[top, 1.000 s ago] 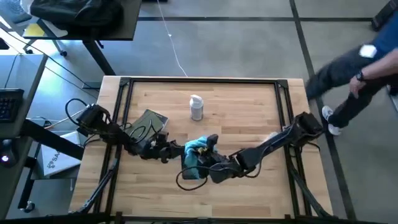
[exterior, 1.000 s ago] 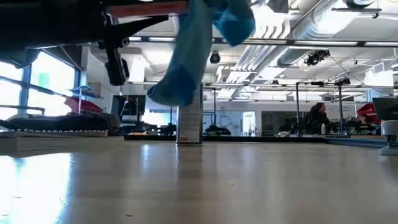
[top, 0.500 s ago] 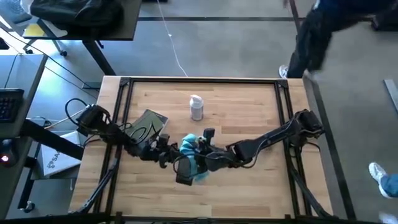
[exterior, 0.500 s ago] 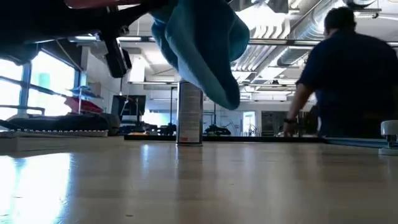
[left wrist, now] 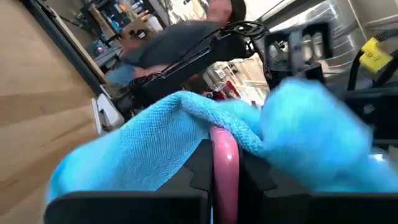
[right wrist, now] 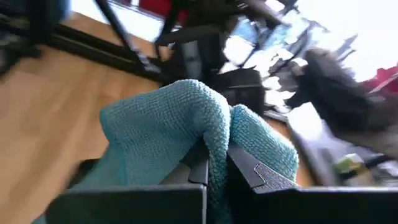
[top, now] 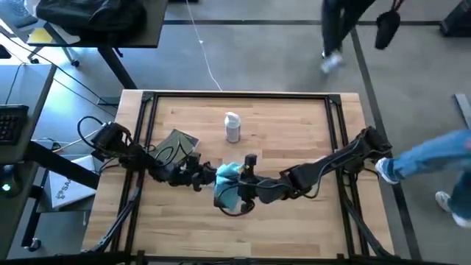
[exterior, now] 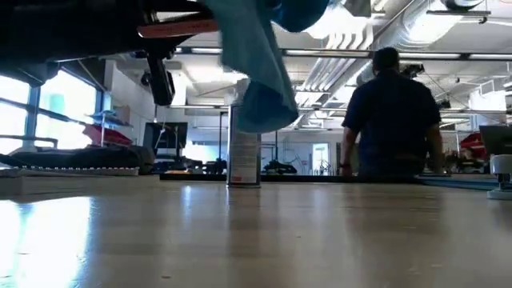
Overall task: Apply microfiber cloth
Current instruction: Wipe the cellphone with the microfiber towel
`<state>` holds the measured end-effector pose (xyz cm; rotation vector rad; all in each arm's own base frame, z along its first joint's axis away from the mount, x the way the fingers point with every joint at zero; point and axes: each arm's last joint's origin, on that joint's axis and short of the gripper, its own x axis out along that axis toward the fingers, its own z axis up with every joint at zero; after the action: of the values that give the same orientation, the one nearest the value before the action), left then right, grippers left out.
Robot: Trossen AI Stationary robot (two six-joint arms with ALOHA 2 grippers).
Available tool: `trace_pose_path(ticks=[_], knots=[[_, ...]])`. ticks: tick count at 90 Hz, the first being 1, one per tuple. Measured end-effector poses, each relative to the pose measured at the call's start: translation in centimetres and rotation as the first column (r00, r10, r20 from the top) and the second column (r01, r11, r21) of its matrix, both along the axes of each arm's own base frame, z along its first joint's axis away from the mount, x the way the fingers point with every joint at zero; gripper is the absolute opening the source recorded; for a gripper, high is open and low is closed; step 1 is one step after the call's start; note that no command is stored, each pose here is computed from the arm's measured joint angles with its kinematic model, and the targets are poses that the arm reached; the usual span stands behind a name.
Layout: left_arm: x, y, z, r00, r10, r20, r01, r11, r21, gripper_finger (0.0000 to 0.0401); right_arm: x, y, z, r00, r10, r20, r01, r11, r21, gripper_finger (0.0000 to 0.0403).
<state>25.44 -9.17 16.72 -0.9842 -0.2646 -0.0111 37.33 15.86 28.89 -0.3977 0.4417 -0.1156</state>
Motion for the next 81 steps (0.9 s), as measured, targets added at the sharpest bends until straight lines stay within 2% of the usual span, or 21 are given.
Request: trace_pose_path(ticks=[12, 24, 47, 54, 63, 72, 81], knots=[[0.0, -0.1, 0.0, 1.0, -0.012, -0.002, 0.012, 0.999, 0.031, 0.0012, 0.0, 0.1, -1.6, 0.996, -0.017, -0.082, 0.02, 1.0, 0.024, 0.0], [-0.1, -0.2, 0.0, 1.0, 0.01, -0.008, -0.01, 0.998, 0.069, 0.0012, -0.5, -0.5, -1.5, 0.987, -0.138, -0.087, 0.134, 0.99, -0.048, 0.0], [-0.1, -0.3, 0.0, 1.0, -0.017, -0.005, 0.017, 0.997, 0.08, 0.0012, -2.4, -1.6, 1.8, 0.955, -0.297, 0.024, 0.295, 0.932, -0.21, 0.0], [-0.1, -0.3, 0.0, 1.0, -0.016, -0.005, 0.016, 0.997, 0.076, 0.0012, -2.8, -1.7, 2.6, 0.959, -0.281, 0.033, 0.282, 0.941, -0.187, 0.0], [-0.1, -0.3, 0.0, 1.0, -0.021, -0.002, 0.021, 0.999, 0.05, 0.0012, -2.8, -1.5, 2.7, 0.979, -0.204, 0.009, 0.203, 0.969, -0.141, 0.0], [-0.1, -0.3, 0.0, 1.0, -0.02, -0.002, 0.02, 0.999, 0.044, 0.0012, -2.5, -1.2, 2.2, 0.99, -0.143, -0.02, 0.141, 0.986, -0.086, 0.0], [-0.1, -0.3, 0.0, 1.0, -0.021, 0.0, 0.021, 1.0, 0.018, 0.0012, -1.8, -1.1, 1.0, 0.99, -0.13, -0.05, 0.128, 0.991, -0.039, 0.0]])
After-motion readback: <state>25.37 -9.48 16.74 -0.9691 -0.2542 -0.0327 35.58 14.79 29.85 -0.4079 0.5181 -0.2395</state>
